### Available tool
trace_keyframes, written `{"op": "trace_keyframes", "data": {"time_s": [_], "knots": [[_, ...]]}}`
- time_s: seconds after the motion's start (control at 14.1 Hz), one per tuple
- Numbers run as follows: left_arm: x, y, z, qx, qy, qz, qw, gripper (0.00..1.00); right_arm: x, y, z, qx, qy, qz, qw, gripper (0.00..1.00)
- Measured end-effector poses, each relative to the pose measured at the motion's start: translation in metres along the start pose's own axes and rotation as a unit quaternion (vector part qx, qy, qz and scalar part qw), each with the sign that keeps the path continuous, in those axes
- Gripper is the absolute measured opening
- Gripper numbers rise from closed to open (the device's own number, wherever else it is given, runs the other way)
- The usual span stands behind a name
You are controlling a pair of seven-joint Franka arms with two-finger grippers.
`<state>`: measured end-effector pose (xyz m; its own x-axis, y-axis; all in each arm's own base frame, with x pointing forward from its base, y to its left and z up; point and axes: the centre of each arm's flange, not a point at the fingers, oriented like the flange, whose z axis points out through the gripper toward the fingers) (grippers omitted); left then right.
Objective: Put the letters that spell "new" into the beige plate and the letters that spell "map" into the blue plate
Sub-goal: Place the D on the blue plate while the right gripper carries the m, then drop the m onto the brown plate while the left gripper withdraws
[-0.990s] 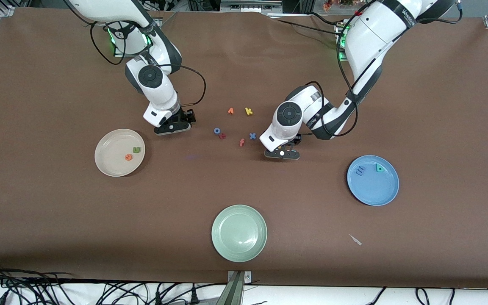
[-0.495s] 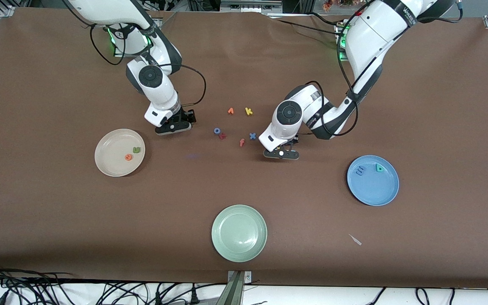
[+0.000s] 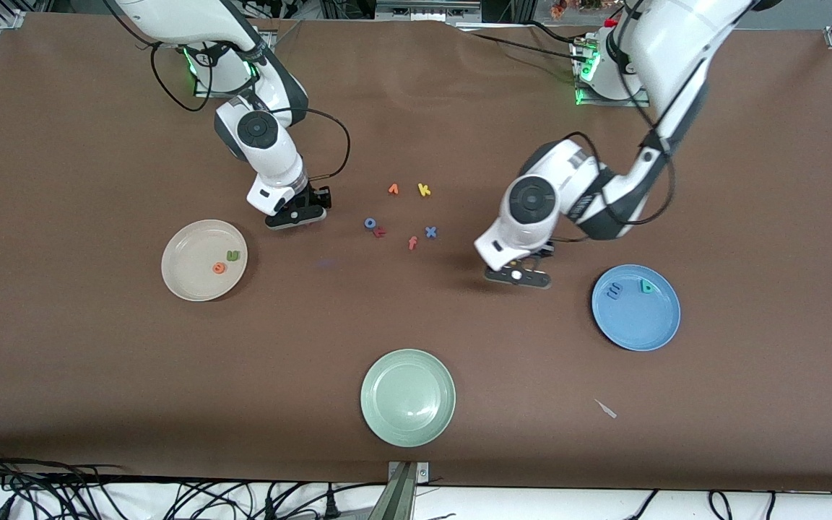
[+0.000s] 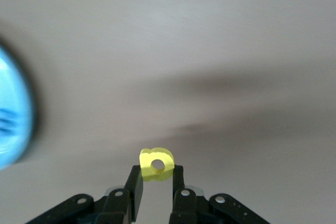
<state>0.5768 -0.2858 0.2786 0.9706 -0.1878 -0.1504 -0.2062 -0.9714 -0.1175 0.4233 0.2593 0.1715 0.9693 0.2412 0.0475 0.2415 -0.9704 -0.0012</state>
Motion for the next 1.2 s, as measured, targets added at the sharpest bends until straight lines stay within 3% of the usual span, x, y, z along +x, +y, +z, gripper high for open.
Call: {"op": "trace_keyframes", "data": {"time_s": [0.07, 0.21, 0.28, 0.5, 0.71, 0.85, 1.2], "knots": [[0.002, -0.025, -0.009, 0.005, -0.002, 0.006, 1.0, 0.26, 0.0, 0.002, 0.0, -0.002, 0.001, -0.003, 1.0, 0.59], [0.009, -0.076, -0.015, 0.005, -0.006, 0.012, 1.0, 0.26, 0.002, 0.003, -0.002, -0.005, 0.006, -0.007, 1.0, 0.41], [0.012, -0.102, -0.012, 0.002, -0.008, 0.013, 1.0, 0.26, 0.002, 0.004, -0.003, -0.005, 0.006, -0.007, 1.0, 0.38], [0.019, -0.168, 0.009, 0.025, -0.01, 0.015, 1.0, 0.26, 0.002, 0.005, -0.003, -0.006, 0.006, -0.007, 1.0, 0.38], [0.027, -0.18, 0.046, 0.029, 0.003, 0.025, 0.999, 0.27, 0.002, 0.005, -0.003, -0.006, 0.006, -0.007, 1.0, 0.38], [0.031, -0.182, 0.062, 0.021, 0.006, 0.025, 0.999, 0.41, 0.002, 0.005, -0.003, -0.006, 0.006, -0.008, 1.0, 0.38], [0.036, -0.182, 0.043, 0.02, 0.024, 0.023, 0.999, 0.89, 0.009, 0.02, -0.003, -0.011, 0.011, -0.018, 1.0, 0.38]]}}
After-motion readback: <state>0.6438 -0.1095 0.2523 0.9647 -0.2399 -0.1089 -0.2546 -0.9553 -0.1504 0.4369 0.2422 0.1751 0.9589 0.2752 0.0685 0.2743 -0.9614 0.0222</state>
